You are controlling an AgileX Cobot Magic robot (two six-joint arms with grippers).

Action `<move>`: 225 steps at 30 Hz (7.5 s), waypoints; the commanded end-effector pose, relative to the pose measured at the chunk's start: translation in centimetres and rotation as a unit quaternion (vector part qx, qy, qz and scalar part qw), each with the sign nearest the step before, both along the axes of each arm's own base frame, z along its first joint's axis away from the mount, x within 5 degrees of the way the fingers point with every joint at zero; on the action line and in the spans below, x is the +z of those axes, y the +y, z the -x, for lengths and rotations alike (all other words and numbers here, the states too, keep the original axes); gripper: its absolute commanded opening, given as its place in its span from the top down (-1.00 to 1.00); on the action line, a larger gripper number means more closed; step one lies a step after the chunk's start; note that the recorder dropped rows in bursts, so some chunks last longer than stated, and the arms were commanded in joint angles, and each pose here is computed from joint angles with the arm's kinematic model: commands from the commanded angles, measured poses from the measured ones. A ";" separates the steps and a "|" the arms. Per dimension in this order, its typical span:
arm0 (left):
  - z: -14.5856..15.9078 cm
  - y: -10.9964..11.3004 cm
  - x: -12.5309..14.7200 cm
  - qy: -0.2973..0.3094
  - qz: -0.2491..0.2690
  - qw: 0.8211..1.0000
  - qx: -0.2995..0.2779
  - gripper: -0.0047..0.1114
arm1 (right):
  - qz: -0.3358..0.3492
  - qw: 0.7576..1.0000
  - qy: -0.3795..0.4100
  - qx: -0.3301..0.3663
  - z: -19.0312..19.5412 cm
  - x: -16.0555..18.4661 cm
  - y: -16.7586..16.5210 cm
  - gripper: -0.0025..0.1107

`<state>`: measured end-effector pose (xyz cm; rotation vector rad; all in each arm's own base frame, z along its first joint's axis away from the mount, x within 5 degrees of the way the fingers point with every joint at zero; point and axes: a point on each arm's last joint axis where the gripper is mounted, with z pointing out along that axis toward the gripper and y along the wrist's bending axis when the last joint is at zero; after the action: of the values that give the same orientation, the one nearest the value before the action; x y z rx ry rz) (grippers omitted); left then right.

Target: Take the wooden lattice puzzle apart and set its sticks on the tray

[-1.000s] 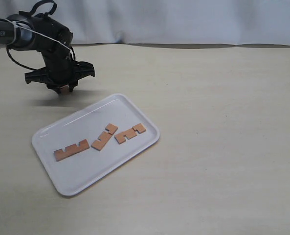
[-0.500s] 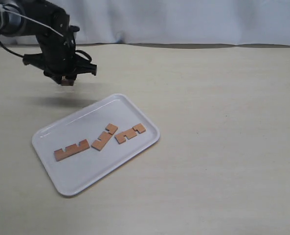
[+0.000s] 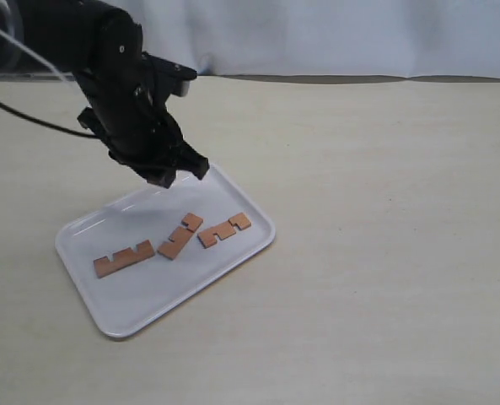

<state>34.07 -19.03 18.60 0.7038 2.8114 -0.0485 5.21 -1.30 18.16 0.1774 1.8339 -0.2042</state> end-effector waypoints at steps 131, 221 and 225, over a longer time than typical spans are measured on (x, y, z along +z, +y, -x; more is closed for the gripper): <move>28.6 19.2 0.0 -0.520 0.097 0.824 0.202 0.92 | 0.000 1.000 -0.005 -0.002 0.0 0.1 0.0 0.88; 28.7 18.9 -0.2 -0.501 0.142 0.829 0.203 0.92 | 0.000 1.000 -0.005 -0.002 0.0 0.1 0.0 0.88; 28.7 18.9 -0.2 -0.501 0.142 0.829 0.203 0.92 | 0.000 1.000 -0.005 -0.002 0.0 0.1 0.0 0.88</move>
<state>5.42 -0.09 18.44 -0.0081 1.8068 0.0025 5.21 -1.29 18.16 0.1798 1.8336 -0.2017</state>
